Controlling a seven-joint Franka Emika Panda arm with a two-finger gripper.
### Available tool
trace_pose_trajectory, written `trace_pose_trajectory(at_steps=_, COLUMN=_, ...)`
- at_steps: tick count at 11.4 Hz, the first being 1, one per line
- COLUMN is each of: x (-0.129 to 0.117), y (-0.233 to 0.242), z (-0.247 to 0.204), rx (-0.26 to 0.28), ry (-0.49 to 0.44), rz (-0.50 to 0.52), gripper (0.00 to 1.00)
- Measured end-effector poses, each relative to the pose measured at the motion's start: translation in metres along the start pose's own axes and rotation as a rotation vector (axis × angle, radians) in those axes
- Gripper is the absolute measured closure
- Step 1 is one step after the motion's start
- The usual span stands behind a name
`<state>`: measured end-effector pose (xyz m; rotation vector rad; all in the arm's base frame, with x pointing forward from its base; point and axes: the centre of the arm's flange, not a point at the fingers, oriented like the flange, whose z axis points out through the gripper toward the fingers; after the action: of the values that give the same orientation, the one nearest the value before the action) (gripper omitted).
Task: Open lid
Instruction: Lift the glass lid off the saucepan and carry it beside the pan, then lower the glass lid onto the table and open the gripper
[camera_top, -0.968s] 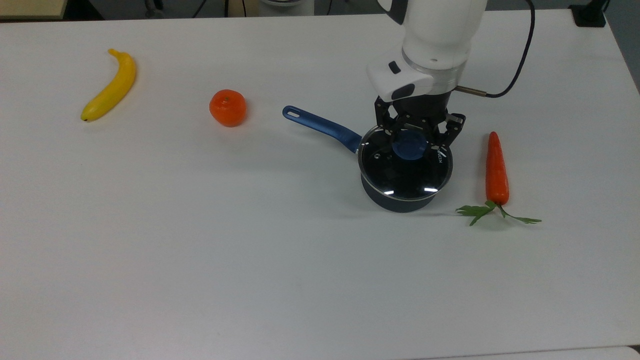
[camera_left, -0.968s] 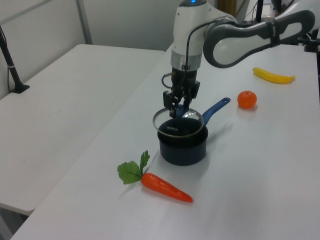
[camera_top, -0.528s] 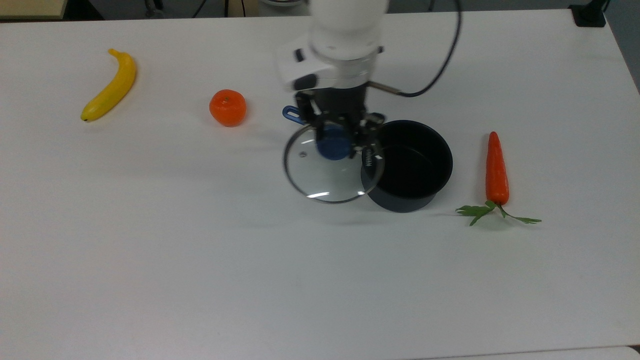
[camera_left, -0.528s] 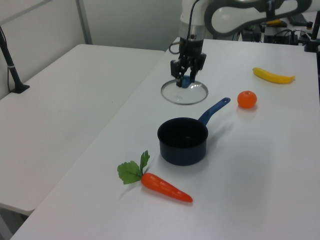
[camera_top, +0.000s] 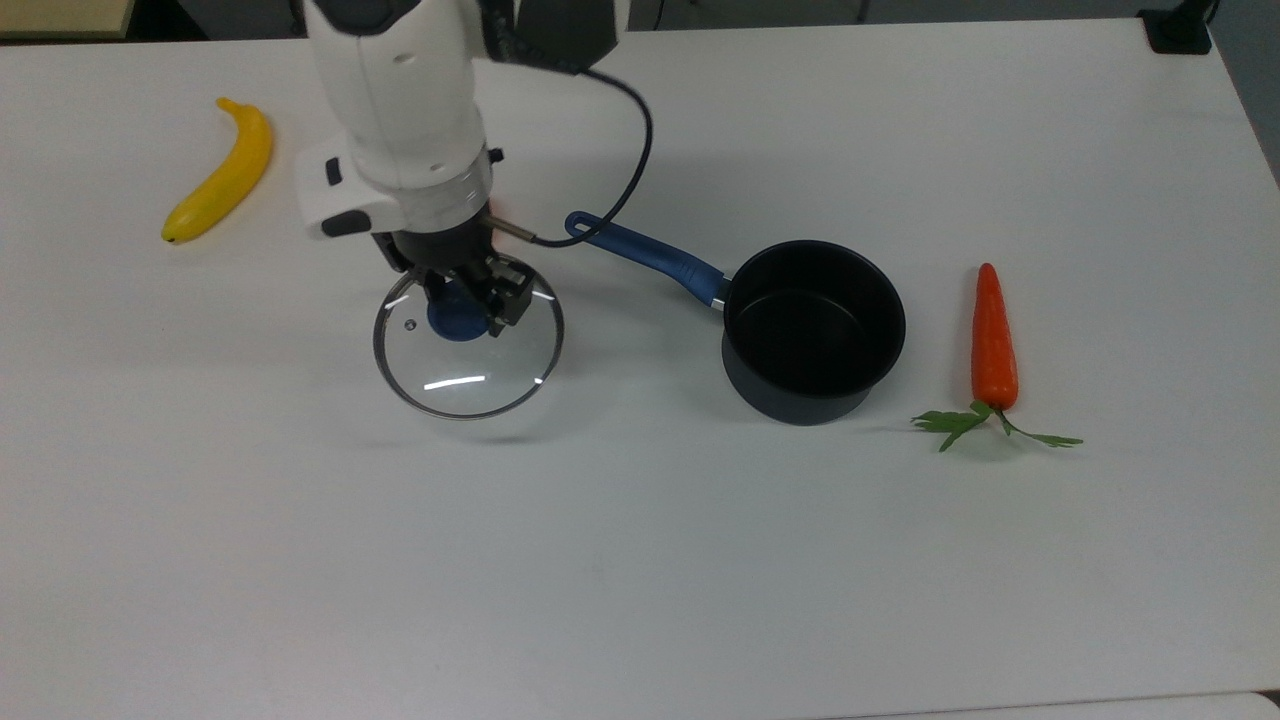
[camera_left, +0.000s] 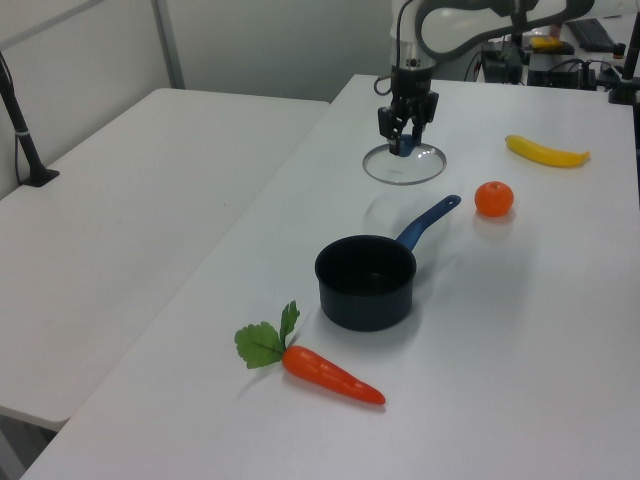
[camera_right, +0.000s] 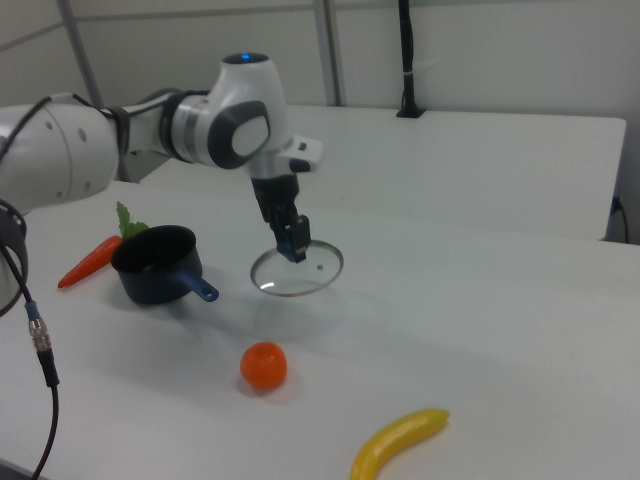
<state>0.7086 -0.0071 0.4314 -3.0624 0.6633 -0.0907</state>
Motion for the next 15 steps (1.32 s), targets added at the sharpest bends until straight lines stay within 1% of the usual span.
trace_pose_trajectory(at_steps=3, x=0.006, y=0.005, z=0.043, rx=-0.002, ry=0.002, rz=0.009, gripper=0.39)
trace_pose_trajectory(at_steps=7, x=0.002, y=0.001, z=0.085, rx=-0.016, ry=-0.045, rz=0.006, gripper=0.39)
trace_pose_trajectory(at_steps=11, x=0.002, y=0.001, z=0.086, rx=-0.016, ry=-0.045, rz=0.006, gripper=0.39)
trace_pose_trajectory(at_steps=12, x=0.001, y=0.001, z=0.088, rx=-0.018, ry=-0.049, rz=0.006, gripper=0.36)
trace_pose_trajectory(at_steps=15, x=-0.001, y=0.001, z=0.091, rx=-0.020, ry=-0.055, rz=0.006, gripper=0.34)
